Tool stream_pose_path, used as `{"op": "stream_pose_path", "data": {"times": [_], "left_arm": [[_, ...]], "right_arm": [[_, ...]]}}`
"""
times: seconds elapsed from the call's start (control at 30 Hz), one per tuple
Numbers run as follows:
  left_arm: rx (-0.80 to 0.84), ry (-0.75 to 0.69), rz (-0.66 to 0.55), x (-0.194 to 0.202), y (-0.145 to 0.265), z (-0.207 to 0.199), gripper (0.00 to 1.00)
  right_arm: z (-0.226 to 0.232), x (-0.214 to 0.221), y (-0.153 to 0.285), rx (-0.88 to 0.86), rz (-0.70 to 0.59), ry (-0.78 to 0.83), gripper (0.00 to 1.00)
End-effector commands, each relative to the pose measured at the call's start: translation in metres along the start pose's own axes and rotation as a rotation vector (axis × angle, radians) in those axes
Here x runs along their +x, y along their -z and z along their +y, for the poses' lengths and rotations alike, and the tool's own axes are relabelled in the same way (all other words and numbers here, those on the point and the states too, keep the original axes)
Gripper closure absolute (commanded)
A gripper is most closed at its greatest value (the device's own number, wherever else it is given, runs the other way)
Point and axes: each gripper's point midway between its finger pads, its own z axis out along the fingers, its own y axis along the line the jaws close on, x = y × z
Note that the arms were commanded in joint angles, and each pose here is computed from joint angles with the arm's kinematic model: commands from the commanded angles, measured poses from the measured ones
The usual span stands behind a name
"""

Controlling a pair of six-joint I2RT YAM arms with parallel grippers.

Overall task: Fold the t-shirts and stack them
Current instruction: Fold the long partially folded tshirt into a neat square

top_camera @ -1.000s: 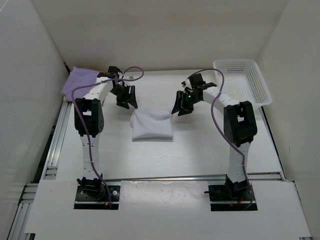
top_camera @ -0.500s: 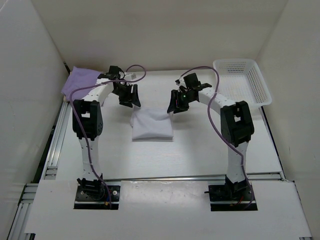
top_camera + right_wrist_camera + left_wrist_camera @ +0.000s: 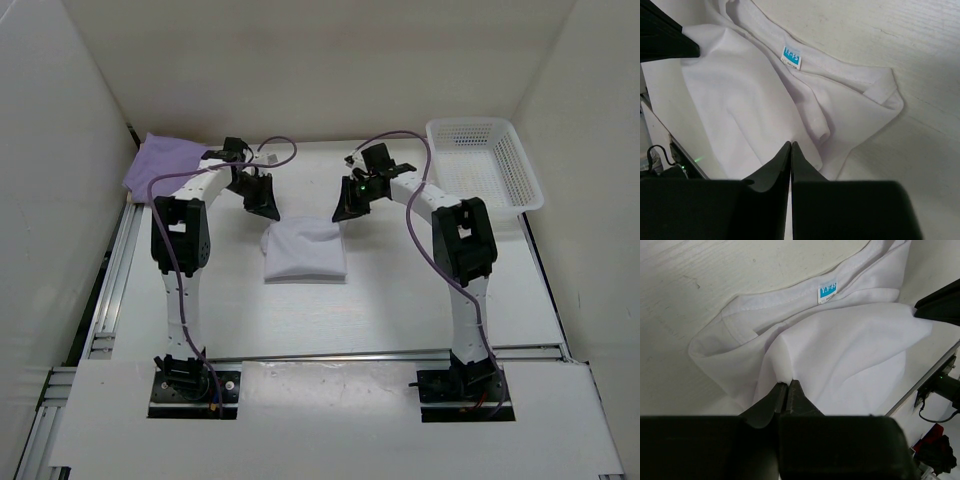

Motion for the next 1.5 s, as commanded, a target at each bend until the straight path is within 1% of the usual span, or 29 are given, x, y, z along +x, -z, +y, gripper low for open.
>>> {"op": "stream_pose_path", "data": {"times": [0.0, 0.07, 0.1, 0.17, 0.2, 0.3, 0.33, 0.37, 0.4, 0.43, 0.53, 0.57, 0.6, 0.67, 0.7, 0.83, 0.97, 1.0, 1.07, 1.1, 1.13, 1.17, 1.2, 1.23, 1.27, 1.3, 1.33, 1.43, 1.47], "left_arm": [[0.043, -0.075, -0.084, -0.018, 0.031, -0.031, 0.9], [0.043, -0.081, -0.093, -0.02, 0.035, -0.034, 0.87], [0.043, -0.081, -0.093, -0.02, 0.035, -0.034, 0.63], [0.014, -0.082, -0.097, -0.023, 0.034, -0.028, 0.4], [-0.004, -0.081, -0.097, -0.023, 0.034, -0.025, 0.32], [-0.058, -0.087, -0.133, -0.027, 0.046, -0.017, 0.25], [-0.071, -0.108, -0.181, -0.034, 0.06, -0.021, 0.2], [-0.08, -0.105, -0.21, -0.037, 0.072, -0.017, 0.1], [-0.102, -0.097, -0.218, -0.035, 0.079, -0.013, 0.08], [-0.118, -0.128, -0.267, -0.042, 0.097, -0.023, 0.0], [-0.146, -0.116, -0.275, -0.024, 0.112, -0.025, 0.0], [-0.146, -0.108, -0.262, -0.015, 0.111, -0.024, 0.0], [-0.125, -0.075, -0.21, 0.007, 0.099, -0.021, 0.0], [-0.084, -0.062, -0.15, 0.032, 0.085, -0.028, 0.0], [-0.075, -0.029, -0.068, 0.06, 0.067, -0.027, 0.0], [-0.032, 0.019, 0.058, 0.106, 0.039, -0.027, 0.0], [-0.017, 0.027, 0.106, 0.116, 0.022, -0.026, 0.05], [0.0, 0.026, 0.119, 0.118, 0.018, -0.029, 0.15], [0.009, 0.038, 0.135, 0.122, 0.017, -0.03, 0.28], [0.008, 0.051, 0.152, 0.127, 0.013, -0.027, 0.34], [0.008, 0.056, 0.16, 0.128, 0.011, -0.025, 0.46], [0.02, 0.057, 0.159, 0.128, 0.011, -0.027, 0.52], [0.029, 0.058, 0.159, 0.128, 0.011, -0.029, 0.59], [0.044, 0.059, 0.159, 0.128, 0.011, -0.032, 0.68], [0.044, 0.065, 0.166, 0.13, 0.012, -0.032, 0.86], [0.044, 0.07, 0.173, 0.132, 0.012, -0.032, 0.9], [0.055, 0.071, 0.173, 0.132, 0.012, -0.034, 0.9], [0.053, 0.109, 0.223, 0.149, 0.016, -0.036, 0.9], [0.053, 0.113, 0.228, 0.153, 0.02, -0.038, 0.9]], "right_arm": [[0.031, -0.012, 0.026, -0.058, -0.055, 0.057, 0.85], [0.027, -0.006, 0.025, -0.055, -0.049, 0.066, 0.58], [0.029, -0.009, 0.029, -0.047, -0.062, 0.072, 0.5], [0.018, -0.007, 0.028, 0.009, -0.073, 0.064, 0.47], [0.02, -0.01, 0.032, 0.018, -0.088, 0.045, 0.45], [0.023, -0.003, 0.043, 0.018, -0.133, 0.026, 0.45], [0.023, -0.001, 0.047, 0.025, -0.151, 0.033, 0.45], [0.022, 0.009, 0.054, 0.035, -0.169, 0.026, 0.43], [0.019, 0.014, 0.058, 0.053, -0.178, 0.024, 0.42], [0.016, 0.021, 0.061, 0.069, -0.178, 0.01, 0.4], [0.01, 0.053, 0.064, 0.063, -0.136, -0.009, 0.39], [0.011, 0.073, 0.057, 0.039, -0.082, -0.019, 0.39], [0.013, 0.081, 0.053, 0.028, -0.059, -0.02, 0.39], [0.011, 0.097, 0.044, 0.033, -0.016, -0.035, 0.39], [0.013, 0.102, 0.039, 0.032, 0.0, -0.041, 0.39], [0.001, 0.111, 0.018, 0.029, 0.055, -0.099, 0.39], [0.009, 0.113, 0.009, -0.045, 0.093, -0.115, 0.39], [0.013, 0.116, 0.007, -0.049, 0.101, -0.106, 0.39], [0.013, 0.116, 0.007, -0.049, 0.101, -0.106, 0.41], [0.016, 0.118, 0.006, -0.052, 0.107, -0.1, 0.45], [0.013, 0.123, 0.005, -0.047, 0.117, -0.106, 0.49], [0.011, 0.13, 0.005, -0.051, 0.134, -0.116, 0.55], [0.01, 0.132, 0.004, -0.05, 0.135, -0.117, 0.69], [0.009, 0.137, 0.006, -0.047, 0.141, -0.121, 0.75], [0.013, 0.135, 0.009, -0.06, 0.134, -0.114, 0.8], [0.013, 0.139, 0.011, -0.058, 0.139, -0.118, 0.87], [0.013, 0.143, 0.014, -0.058, 0.14, -0.118, 0.9], [0.019, 0.147, 0.024, -0.072, 0.131, -0.109, 0.96], [0.02, 0.156, 0.024, -0.071, 0.145, -0.109, 0.96]]}}
